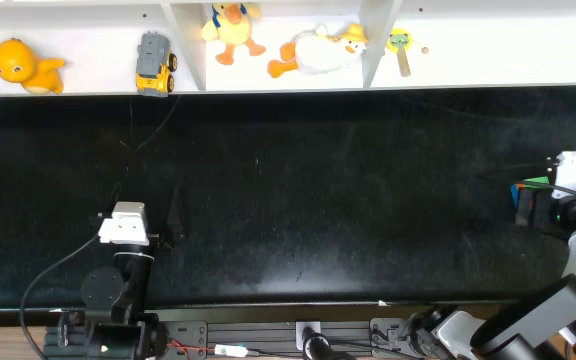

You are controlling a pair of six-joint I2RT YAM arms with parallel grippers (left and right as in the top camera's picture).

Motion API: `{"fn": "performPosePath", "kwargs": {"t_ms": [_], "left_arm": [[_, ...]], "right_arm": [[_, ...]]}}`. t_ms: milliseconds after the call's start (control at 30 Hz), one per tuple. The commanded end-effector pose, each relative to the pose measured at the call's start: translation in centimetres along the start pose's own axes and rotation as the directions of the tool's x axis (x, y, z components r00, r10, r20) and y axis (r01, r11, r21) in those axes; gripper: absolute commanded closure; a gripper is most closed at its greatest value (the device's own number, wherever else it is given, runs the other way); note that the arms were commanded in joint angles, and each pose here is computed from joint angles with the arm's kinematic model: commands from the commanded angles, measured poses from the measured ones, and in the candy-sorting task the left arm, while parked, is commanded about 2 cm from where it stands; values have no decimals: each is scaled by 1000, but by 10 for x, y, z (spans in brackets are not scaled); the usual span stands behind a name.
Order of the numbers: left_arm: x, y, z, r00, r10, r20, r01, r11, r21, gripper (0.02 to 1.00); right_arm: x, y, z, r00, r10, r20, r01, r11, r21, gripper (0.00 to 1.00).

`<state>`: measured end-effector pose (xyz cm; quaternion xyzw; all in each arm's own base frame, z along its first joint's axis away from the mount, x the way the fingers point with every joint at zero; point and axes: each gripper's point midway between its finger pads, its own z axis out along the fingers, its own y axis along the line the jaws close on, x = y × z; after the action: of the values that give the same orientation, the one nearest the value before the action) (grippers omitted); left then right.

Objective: Store Toys

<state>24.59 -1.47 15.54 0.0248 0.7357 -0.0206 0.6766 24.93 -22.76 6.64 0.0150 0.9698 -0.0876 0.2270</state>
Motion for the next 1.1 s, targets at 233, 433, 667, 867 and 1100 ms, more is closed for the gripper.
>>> {"fn": "performPosePath", "kwargs": {"t_ms": [233, 433, 667, 867, 1100], "left_arm": [[-1, -1, -1, 1000, 19, 5, -19, 1000, 8, 20], [-1, -1, -1, 1000, 18, 5, -18, 1000, 8, 23], [-1, -1, -1, 1000, 18, 5, -18, 1000, 8, 23], [-1, -1, -1, 1000, 18, 5, -18, 1000, 8, 20], [-1, -1, -1, 1000, 19, 5, -19, 1000, 8, 20]], "right_arm": [[-3, 13, 11, 1000, -11, -3, 11, 999, -50, 73], [-2, 13, 12, 1000, 11, -6, -11, 999, -51, 218], [-2, 12, 12, 1000, 11, -11, -11, 999, -45, 400], [1, 10, 12, 999, 37, -25, -38, 999, -32, 566], [-19, 28, 5, 999, 54, 6, -54, 998, -45, 586]]}}
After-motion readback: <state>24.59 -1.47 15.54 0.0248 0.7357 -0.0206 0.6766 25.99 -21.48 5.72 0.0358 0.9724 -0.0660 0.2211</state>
